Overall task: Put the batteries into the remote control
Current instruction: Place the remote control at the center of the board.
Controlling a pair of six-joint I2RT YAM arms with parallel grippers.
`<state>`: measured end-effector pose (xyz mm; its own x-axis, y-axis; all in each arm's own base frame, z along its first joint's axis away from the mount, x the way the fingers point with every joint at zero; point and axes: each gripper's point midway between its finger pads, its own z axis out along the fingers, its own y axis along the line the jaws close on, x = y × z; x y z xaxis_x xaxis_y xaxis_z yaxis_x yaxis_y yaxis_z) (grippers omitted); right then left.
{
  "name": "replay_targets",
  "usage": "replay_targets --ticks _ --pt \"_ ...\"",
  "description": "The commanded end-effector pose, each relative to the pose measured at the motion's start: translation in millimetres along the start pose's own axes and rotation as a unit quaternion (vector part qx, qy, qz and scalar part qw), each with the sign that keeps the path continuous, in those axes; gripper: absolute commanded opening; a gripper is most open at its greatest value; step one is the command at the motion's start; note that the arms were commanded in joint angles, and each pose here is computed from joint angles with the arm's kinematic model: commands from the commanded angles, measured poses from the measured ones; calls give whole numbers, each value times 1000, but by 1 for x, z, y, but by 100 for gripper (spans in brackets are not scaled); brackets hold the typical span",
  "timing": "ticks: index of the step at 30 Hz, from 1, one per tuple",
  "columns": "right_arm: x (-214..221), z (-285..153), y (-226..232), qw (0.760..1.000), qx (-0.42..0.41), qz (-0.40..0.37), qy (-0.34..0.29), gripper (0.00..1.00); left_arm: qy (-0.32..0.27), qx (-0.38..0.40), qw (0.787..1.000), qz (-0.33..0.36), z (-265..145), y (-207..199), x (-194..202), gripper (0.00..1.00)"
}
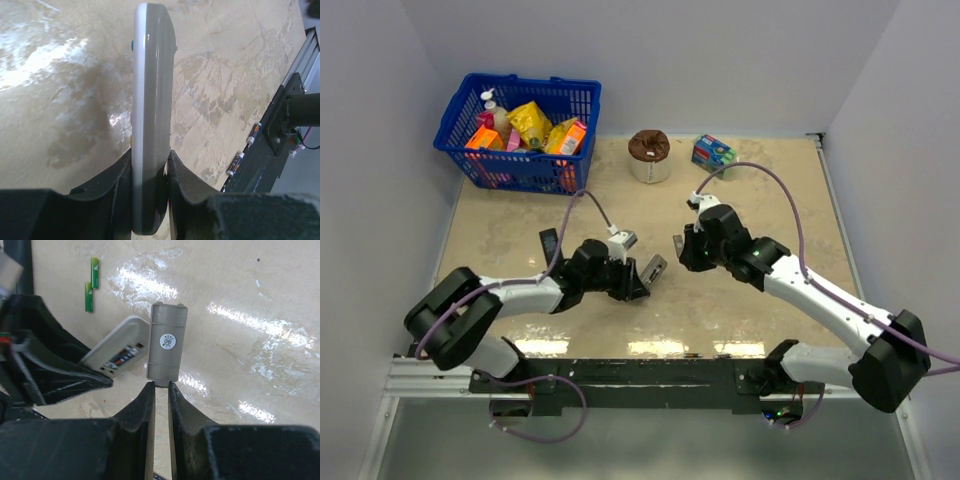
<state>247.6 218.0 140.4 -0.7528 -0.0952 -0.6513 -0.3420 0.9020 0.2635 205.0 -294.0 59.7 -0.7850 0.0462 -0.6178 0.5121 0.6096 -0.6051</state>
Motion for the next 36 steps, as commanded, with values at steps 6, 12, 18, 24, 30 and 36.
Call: replay_targets --ticks 6,12,18,24,30,36 --pt "-21 -15 -6 998 14 -4 -54 0 17 56 998 20 44 -22 7 25" --pt "-26 -16 -5 998 13 -17 -58 0 14 30 999 14 41 -11 12 47" --pt "-29 -13 0 998 3 -39 -52 0 10 -27 999 25 34 9 14 64" --pt "-37 -21 14 996 -29 -68 -40 0 -54 -75 991 93 -1 9 -22 77" --pt "-45 -43 54 987 -128 -90 -18 0 -182 -87 934 296 -60 -22 -92 79" --pt "-49 -62 77 976 -187 -108 0 0 -234 -103 828 499 -99 -51 -136 86"
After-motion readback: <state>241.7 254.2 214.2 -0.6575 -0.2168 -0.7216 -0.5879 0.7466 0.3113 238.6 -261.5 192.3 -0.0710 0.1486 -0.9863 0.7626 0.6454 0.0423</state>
